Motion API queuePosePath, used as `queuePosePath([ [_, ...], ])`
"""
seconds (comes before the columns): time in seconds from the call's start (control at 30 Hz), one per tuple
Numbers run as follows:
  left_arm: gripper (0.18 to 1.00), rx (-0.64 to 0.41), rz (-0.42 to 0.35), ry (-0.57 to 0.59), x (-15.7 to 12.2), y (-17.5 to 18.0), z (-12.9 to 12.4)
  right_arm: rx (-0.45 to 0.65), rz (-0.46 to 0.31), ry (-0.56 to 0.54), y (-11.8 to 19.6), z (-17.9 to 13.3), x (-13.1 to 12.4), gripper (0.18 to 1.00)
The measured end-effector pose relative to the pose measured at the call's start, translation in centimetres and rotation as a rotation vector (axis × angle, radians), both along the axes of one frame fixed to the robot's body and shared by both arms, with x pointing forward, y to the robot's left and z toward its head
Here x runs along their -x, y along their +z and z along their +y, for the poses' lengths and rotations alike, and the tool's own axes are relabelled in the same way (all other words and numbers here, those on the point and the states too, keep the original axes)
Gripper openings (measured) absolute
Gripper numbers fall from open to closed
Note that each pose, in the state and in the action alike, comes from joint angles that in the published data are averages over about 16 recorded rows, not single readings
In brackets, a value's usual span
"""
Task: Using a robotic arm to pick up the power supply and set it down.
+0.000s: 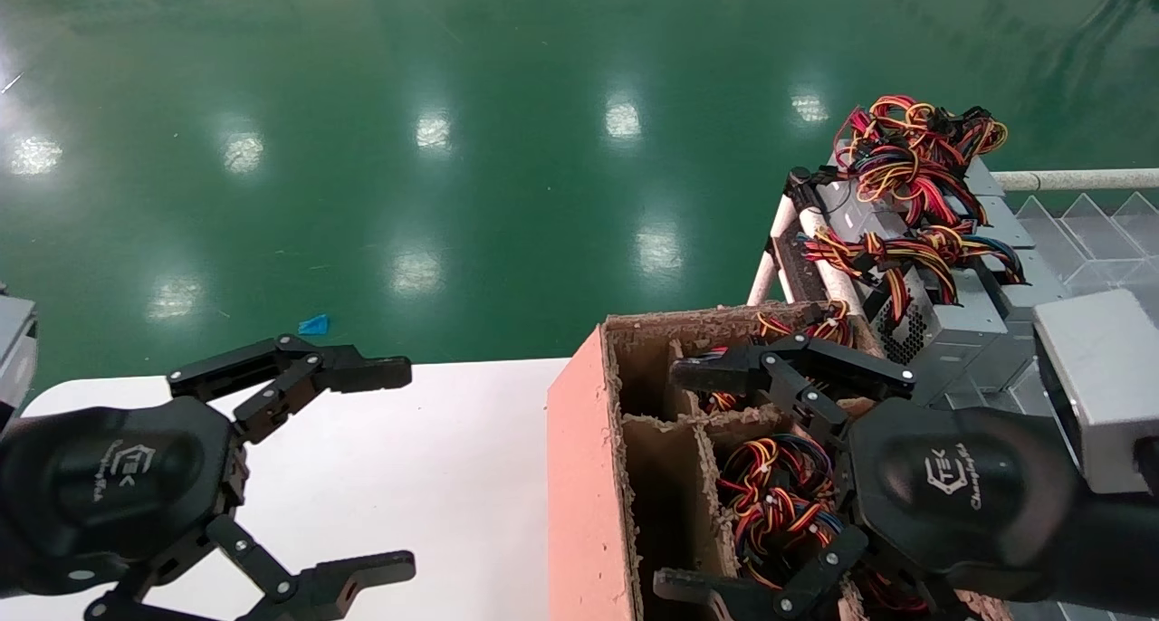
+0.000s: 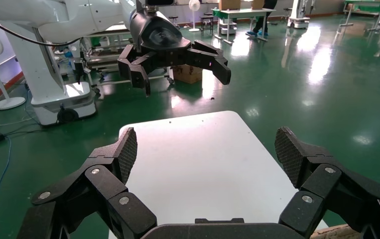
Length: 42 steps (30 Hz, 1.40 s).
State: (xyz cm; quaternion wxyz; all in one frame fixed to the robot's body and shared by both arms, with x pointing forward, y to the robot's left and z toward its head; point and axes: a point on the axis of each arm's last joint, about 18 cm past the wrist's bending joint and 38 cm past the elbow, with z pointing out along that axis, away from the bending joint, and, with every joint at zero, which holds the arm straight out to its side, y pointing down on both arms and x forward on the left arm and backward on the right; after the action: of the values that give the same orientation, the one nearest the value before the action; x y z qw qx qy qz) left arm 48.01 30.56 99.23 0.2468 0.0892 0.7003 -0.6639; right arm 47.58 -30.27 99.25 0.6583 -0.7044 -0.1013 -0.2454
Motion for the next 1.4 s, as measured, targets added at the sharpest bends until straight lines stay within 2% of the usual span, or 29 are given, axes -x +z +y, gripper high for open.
queuePosePath([
  [0.8, 0.998, 0.0, 0.0, 0.0, 0.0, 0.0, 0.0, -0.002, 0.005, -0.02, 0.0, -0.3, -0.3, 1.0],
  [0.97, 0.983, 0.0, 0.0, 0.0, 0.0, 0.0, 0.0, 0.002, 0.015, -0.094, -0.3, -1.1, -1.2, 1.0],
  [1.17, 0.94, 0.0, 0.0, 0.0, 0.0, 0.0, 0.0, 0.011, 0.046, -0.247, -1.0, -2.7, -3.5, 1.0],
  [1.4, 0.845, 0.0, 0.0, 0.0, 0.0, 0.0, 0.0, 0.006, 0.098, -0.421, -2.7, -4.6, -7.0, 1.0],
])
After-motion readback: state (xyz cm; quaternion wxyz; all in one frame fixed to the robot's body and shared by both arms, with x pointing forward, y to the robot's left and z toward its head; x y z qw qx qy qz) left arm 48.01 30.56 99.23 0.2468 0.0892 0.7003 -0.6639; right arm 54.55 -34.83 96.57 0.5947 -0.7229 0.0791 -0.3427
